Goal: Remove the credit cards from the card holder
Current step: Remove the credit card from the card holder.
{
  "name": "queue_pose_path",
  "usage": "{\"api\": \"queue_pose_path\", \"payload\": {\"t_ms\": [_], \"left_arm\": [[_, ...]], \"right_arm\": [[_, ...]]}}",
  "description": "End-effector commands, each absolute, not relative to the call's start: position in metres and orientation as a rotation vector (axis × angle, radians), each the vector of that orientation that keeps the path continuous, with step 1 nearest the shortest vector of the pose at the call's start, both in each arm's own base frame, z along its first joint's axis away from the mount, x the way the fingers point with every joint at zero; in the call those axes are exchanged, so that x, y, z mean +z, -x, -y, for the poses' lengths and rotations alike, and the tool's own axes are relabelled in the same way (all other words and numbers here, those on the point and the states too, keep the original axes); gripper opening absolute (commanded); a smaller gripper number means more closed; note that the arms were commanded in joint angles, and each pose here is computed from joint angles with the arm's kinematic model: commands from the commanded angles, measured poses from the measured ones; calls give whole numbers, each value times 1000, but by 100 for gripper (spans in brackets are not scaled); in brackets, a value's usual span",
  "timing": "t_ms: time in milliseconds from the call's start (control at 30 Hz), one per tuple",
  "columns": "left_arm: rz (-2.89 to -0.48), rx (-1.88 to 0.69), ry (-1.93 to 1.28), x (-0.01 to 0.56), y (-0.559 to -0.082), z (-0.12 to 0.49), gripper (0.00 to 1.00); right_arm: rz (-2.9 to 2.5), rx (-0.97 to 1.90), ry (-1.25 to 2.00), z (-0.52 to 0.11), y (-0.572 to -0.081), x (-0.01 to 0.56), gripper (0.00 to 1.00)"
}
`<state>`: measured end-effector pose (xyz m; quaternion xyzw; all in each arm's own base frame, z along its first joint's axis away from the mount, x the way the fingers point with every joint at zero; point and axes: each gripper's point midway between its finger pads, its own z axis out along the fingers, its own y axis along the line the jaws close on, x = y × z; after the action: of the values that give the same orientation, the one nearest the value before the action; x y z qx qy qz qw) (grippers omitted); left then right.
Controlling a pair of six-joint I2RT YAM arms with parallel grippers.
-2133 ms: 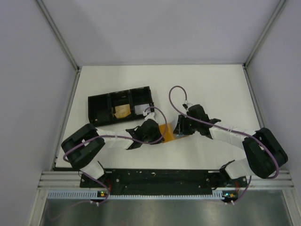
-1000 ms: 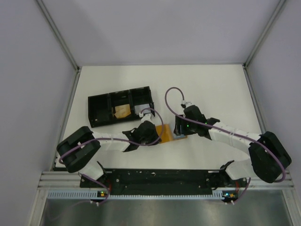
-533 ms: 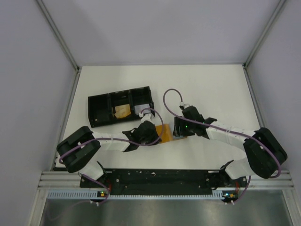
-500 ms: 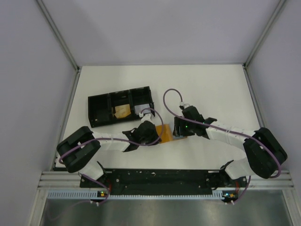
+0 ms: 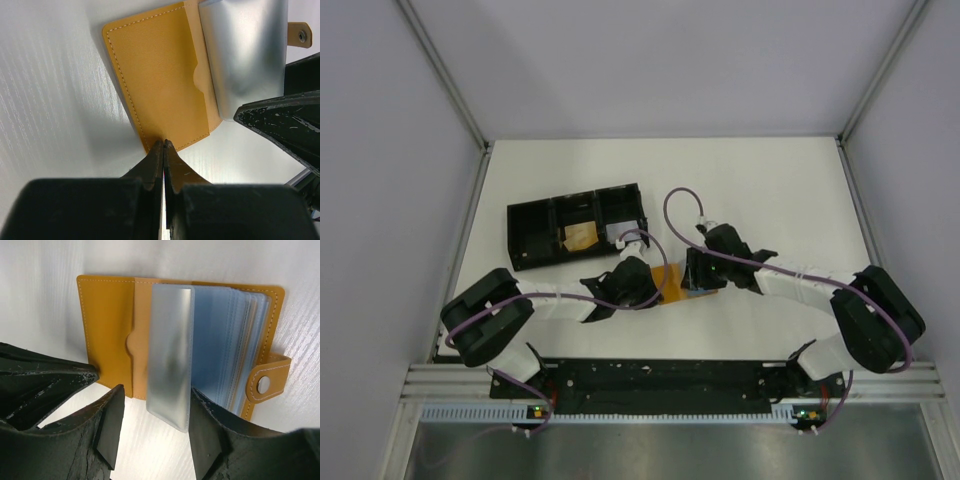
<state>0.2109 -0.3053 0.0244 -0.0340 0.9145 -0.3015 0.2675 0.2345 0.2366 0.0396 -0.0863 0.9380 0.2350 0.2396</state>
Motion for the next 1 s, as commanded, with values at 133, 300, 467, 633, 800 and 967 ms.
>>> {"api": "queue_pose_path", "payload": {"t_ms": [133, 300, 467, 633, 800, 967], "left_arm": [[-2478, -779, 105, 20, -211, 298, 0], [-2476, -782, 105, 21, -211, 299, 0], [-2474, -780, 108, 21, -211, 297, 0], [-2474, -784, 107, 21, -211, 298, 0], [-2474, -784, 107, 21, -211, 298, 0], [-2475, -785, 109, 21, -211, 298, 0]], "right_arm": [[-2502, 707, 271, -247, -240, 59, 53], [-2484, 693, 288, -252, -246, 66, 53], [-2502, 518, 222, -225, -246, 61, 55], [-2493, 465, 196, -212, -243, 61, 60], [-2517, 470, 202, -214, -240, 52, 61], [-2535, 489, 204, -217, -239, 44, 60]]}}
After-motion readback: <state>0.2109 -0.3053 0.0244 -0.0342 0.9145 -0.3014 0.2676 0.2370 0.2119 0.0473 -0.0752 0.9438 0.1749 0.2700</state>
